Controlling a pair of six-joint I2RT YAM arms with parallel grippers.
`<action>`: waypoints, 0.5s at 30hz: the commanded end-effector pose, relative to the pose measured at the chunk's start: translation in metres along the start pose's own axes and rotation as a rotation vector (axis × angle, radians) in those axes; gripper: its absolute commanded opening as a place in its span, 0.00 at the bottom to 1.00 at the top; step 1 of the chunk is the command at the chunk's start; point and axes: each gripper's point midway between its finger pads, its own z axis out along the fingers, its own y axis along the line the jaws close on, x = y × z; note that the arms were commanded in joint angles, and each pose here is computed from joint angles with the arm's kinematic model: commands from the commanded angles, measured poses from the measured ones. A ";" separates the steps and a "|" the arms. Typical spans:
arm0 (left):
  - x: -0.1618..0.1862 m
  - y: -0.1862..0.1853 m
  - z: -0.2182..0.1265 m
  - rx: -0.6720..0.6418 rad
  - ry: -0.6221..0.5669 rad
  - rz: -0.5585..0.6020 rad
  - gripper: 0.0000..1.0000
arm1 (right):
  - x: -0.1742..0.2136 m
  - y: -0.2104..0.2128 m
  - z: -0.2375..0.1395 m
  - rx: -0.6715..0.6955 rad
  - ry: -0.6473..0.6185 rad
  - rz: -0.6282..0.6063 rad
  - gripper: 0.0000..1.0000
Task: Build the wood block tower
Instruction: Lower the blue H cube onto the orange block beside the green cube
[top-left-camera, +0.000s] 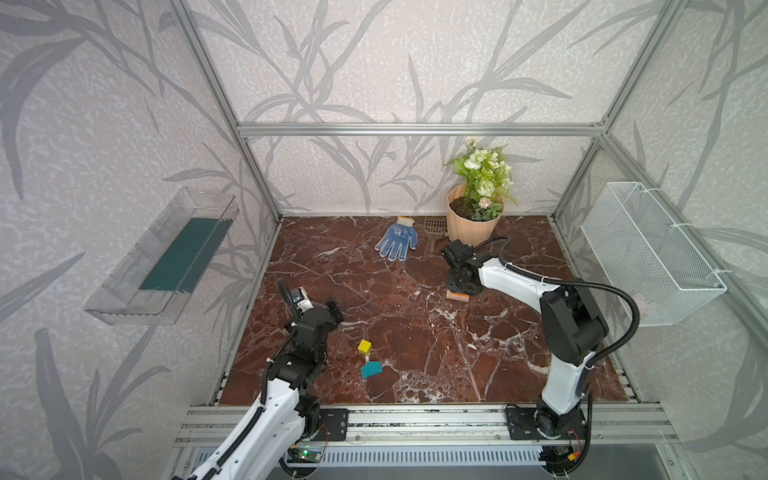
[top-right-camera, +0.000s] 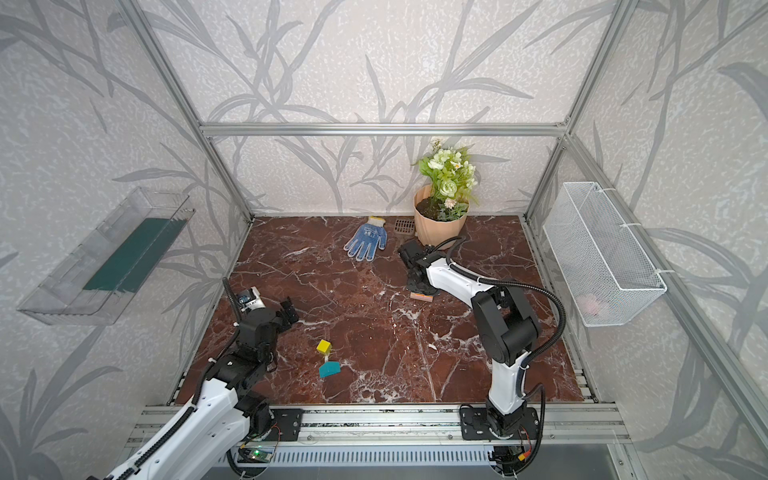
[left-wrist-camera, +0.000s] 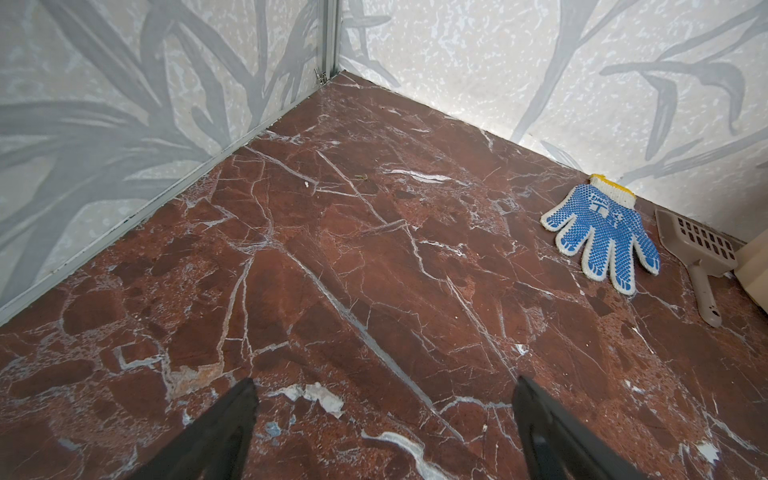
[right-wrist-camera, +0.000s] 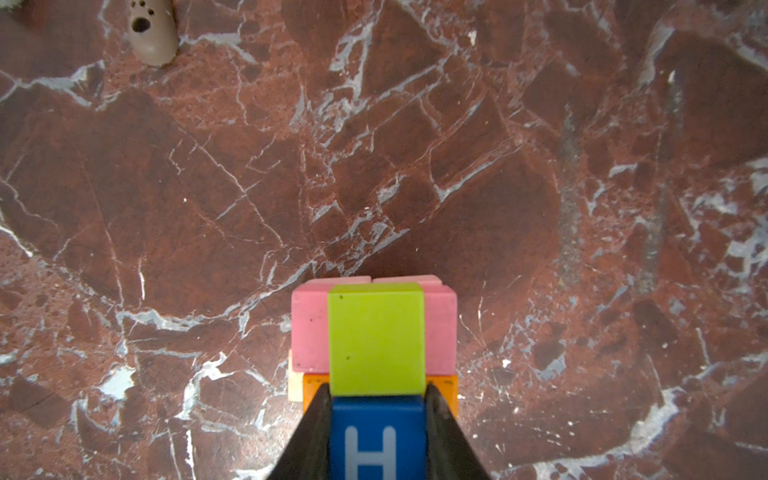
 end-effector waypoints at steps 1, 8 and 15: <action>-0.001 0.003 0.000 -0.008 -0.015 -0.006 0.95 | -0.002 -0.001 0.000 0.011 0.008 -0.011 0.04; -0.001 0.002 0.000 -0.006 -0.015 -0.007 0.95 | -0.003 -0.001 0.000 0.014 0.010 -0.012 0.12; -0.001 0.002 0.000 -0.006 -0.015 -0.006 0.95 | -0.003 -0.001 0.000 0.011 0.009 -0.010 0.24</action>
